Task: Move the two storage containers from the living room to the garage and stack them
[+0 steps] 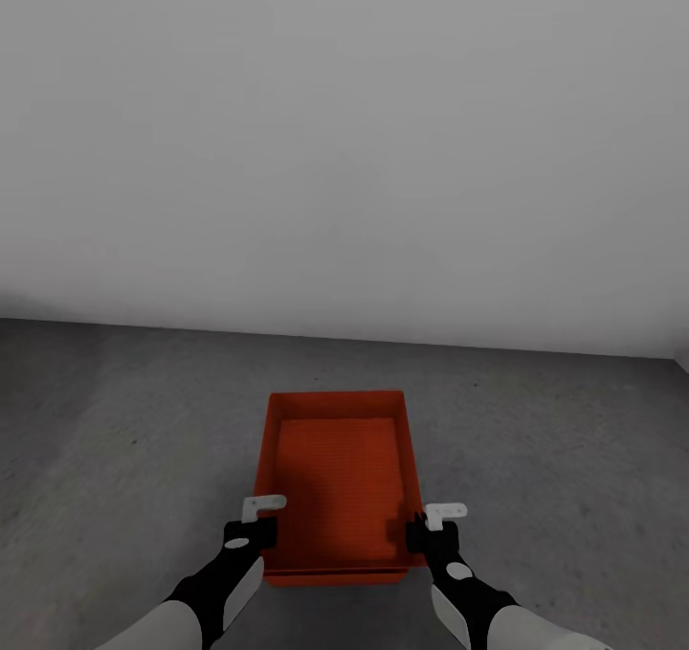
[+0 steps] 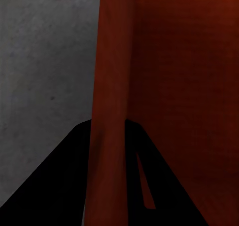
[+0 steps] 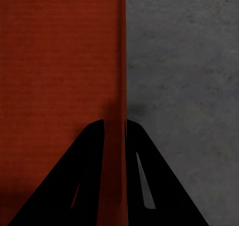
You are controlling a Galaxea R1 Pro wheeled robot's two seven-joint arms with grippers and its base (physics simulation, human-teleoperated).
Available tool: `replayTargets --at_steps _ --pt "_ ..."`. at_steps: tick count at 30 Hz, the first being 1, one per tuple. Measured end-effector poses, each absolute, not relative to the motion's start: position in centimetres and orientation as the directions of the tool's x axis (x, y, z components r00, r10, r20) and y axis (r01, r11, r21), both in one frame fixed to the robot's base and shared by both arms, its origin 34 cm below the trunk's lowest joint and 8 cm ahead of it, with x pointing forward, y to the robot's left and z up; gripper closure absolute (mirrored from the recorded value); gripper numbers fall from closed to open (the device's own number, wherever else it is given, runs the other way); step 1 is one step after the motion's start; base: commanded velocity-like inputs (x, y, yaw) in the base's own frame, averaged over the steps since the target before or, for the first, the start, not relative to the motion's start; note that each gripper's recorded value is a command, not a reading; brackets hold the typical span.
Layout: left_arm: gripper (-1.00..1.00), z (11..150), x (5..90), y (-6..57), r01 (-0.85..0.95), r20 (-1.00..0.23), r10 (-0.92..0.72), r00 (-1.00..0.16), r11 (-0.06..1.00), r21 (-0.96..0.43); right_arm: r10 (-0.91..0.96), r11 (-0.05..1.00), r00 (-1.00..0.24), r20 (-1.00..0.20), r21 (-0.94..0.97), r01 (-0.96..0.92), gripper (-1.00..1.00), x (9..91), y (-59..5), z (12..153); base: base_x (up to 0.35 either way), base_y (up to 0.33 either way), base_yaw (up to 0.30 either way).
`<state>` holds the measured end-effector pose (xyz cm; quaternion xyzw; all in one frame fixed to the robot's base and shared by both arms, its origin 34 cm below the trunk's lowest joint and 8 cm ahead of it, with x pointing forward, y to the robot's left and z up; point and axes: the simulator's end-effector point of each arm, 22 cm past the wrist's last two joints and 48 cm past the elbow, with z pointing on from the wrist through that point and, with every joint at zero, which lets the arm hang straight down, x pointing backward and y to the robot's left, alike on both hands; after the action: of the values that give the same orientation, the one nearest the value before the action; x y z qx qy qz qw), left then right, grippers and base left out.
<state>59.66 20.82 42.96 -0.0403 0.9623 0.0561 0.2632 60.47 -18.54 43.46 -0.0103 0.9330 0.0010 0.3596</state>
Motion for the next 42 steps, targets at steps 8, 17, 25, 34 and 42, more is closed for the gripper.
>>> replayTargets --at_steps 8,17,25,34,42 --pt "1.00 42.95 59.65 20.83 -0.107 -0.511 -0.048 -0.858 0.990 0.087 -0.018 1.000 -0.741 -0.671 -0.005 -0.020 1.00 60.45 -18.53 43.46 0.000 0.000 0.000" --pt "1.00 42.95 59.64 20.82 -0.107 -0.511 -0.048 -0.858 0.990 0.087 -0.018 1.000 -0.741 -0.671 -0.006 -0.020 1.00 60.45 -18.53 43.45 0.000 0.004 0.000" --pt "1.00 42.97 59.68 20.82 -0.107 -0.511 -0.048 -0.858 0.990 0.087 -0.018 1.000 -0.741 -0.671 -0.005 -0.019 1.00 60.48 -18.54 43.47 0.000 0.033 0.000" --pt "1.00 42.98 59.68 20.79 -0.107 -0.511 -0.048 -0.858 0.990 0.087 -0.019 1.000 -0.741 -0.671 -0.006 -0.020 1.00 60.49 -18.56 43.47 0.000 0.038 0.000" --pt "1.00 42.97 59.68 20.82 -0.107 -0.511 -0.048 -0.858 0.991 0.087 -0.018 1.000 -0.741 -0.671 -0.005 -0.019 1.00 60.48 -18.54 43.47 0.000 0.068 0.000"
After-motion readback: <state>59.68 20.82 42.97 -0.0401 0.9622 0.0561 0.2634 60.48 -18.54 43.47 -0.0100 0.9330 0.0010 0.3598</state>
